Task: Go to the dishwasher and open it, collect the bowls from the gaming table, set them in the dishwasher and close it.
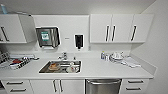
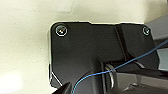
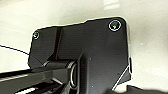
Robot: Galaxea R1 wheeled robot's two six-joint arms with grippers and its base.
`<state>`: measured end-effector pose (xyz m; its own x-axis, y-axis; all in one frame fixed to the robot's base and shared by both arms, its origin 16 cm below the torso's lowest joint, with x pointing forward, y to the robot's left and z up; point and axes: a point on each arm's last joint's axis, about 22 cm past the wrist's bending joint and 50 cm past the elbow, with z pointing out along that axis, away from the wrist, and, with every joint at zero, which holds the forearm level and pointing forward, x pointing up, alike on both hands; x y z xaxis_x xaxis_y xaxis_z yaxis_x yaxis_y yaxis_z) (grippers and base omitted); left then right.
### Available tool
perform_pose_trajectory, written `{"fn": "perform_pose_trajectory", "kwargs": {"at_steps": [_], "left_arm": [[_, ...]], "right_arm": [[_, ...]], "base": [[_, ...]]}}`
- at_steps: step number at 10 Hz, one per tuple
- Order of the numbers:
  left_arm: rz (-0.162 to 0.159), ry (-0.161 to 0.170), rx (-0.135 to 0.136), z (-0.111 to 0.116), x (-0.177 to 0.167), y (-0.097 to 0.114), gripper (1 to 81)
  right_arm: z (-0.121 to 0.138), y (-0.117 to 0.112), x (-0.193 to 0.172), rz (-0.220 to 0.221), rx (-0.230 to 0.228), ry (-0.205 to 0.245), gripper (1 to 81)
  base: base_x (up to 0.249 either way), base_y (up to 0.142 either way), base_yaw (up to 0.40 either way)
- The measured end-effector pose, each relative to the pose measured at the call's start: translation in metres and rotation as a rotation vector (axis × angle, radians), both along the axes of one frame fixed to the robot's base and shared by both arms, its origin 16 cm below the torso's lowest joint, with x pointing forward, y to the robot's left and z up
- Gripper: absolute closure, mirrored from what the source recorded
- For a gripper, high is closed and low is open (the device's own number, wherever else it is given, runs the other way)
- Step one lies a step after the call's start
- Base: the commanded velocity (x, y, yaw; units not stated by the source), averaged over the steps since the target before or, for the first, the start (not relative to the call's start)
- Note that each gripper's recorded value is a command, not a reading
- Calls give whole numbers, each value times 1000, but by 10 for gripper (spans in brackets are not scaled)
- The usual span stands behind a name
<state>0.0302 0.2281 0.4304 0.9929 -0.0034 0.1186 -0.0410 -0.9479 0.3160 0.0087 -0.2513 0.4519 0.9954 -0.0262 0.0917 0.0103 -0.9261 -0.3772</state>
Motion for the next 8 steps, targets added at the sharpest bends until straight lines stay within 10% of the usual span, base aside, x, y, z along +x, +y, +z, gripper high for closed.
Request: {"fn": "perform_pose_trajectory", "kwargs": {"at_steps": [8], "left_arm": [[0,0,-1,0,0,-1,10]], "right_arm": [[0,0,0,0,0,-1,10]], "base": [[147,0,0]]}}
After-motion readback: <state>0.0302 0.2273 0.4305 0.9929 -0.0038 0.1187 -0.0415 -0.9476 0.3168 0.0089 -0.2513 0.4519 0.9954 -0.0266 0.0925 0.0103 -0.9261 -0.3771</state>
